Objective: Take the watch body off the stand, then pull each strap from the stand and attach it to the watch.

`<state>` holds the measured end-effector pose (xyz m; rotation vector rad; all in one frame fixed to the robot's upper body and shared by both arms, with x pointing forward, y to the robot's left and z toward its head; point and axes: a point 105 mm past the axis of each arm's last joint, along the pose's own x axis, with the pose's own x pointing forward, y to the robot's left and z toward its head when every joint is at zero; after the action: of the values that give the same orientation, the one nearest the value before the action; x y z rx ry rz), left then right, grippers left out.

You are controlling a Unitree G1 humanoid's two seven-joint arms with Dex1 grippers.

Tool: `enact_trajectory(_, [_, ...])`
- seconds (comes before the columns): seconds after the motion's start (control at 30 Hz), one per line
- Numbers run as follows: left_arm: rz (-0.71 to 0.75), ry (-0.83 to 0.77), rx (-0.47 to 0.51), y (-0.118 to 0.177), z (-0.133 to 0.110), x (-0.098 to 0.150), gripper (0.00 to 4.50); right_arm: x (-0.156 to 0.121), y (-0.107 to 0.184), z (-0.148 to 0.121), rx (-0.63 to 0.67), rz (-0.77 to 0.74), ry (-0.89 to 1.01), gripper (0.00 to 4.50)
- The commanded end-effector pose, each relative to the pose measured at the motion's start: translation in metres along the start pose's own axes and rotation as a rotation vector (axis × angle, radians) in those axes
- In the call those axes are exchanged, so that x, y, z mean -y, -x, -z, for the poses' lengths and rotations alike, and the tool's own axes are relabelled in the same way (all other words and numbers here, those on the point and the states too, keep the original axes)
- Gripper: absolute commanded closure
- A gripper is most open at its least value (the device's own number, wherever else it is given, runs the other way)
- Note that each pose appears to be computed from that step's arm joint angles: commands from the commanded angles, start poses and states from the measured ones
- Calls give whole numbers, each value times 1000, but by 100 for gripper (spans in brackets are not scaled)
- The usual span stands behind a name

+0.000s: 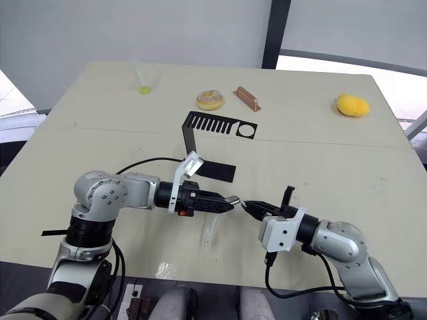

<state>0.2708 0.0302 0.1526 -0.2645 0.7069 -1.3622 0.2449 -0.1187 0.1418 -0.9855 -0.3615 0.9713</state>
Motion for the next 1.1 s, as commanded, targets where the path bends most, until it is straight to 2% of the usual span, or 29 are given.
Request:
enact_trajectory(0.03, [81, -45, -32, -10, 2, 18, 292, 9, -3, -21, 85, 45, 56, 450])
enact_trajectory(1.1, [82, -54, -24, -15, 1, 19, 292, 5, -7, -21, 95, 22, 43, 450])
